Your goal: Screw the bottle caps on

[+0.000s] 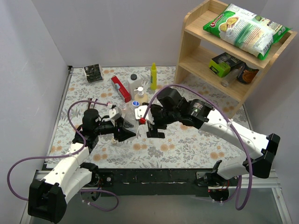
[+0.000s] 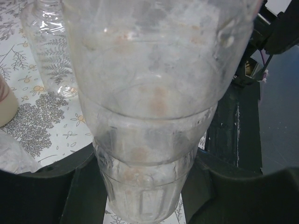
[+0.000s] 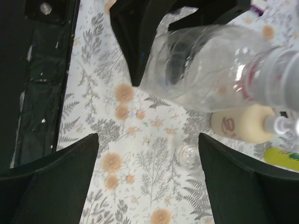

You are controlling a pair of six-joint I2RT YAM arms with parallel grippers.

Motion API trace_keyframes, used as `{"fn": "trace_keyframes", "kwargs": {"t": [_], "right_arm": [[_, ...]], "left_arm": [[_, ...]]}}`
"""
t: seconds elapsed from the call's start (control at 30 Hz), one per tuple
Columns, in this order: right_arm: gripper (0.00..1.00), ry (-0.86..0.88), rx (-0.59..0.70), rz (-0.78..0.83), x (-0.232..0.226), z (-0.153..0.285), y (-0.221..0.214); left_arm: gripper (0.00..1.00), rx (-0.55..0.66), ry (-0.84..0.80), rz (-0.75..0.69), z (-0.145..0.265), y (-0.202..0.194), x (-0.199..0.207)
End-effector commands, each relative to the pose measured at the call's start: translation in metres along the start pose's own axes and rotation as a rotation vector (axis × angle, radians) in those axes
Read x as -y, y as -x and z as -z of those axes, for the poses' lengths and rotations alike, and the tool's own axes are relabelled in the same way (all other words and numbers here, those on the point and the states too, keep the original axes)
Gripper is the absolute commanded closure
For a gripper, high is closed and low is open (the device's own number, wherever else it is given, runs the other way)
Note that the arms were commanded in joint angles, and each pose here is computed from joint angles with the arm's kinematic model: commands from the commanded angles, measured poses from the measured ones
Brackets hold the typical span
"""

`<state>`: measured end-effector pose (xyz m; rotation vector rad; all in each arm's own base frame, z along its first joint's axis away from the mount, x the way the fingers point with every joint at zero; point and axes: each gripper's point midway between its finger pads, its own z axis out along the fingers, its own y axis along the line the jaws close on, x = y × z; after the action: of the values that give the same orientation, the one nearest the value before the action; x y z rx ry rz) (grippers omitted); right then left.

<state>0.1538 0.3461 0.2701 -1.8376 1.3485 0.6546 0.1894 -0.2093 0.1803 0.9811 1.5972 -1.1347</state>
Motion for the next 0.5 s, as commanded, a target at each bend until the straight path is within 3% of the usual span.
{"fn": "trace_keyframes", "kwargs": {"t": [0.0,0.07,0.1,0.23,0.47], "right_arm": [[0.1,0.0,-0.021,-0.026,-0.007,0.021,0.003],[0.11,-0.073,0.028,-0.051,0.021,0.031,0.018],[0.11,-0.113,0.108,-0.038,0.038,0.047,0.046],[0.04,-0.161,0.211,-0.016,0.076,0.05,0.089],[0.02,0.043,0.28,-0.025,0.054,0.004,0.091]], "left_arm": [[1.0,0.024,0.023,-0.042,0.002,0.014,-0.004],[1.0,0.001,0.013,-0.042,0.002,0.008,-0.003],[1.0,0.003,0.001,-0.057,0.002,0.01,-0.001],[1.0,-0.031,-0.024,-0.043,0.003,0.003,0.003],[1.0,-0.039,-0.036,-0.047,0.002,0.007,0.002]]}}
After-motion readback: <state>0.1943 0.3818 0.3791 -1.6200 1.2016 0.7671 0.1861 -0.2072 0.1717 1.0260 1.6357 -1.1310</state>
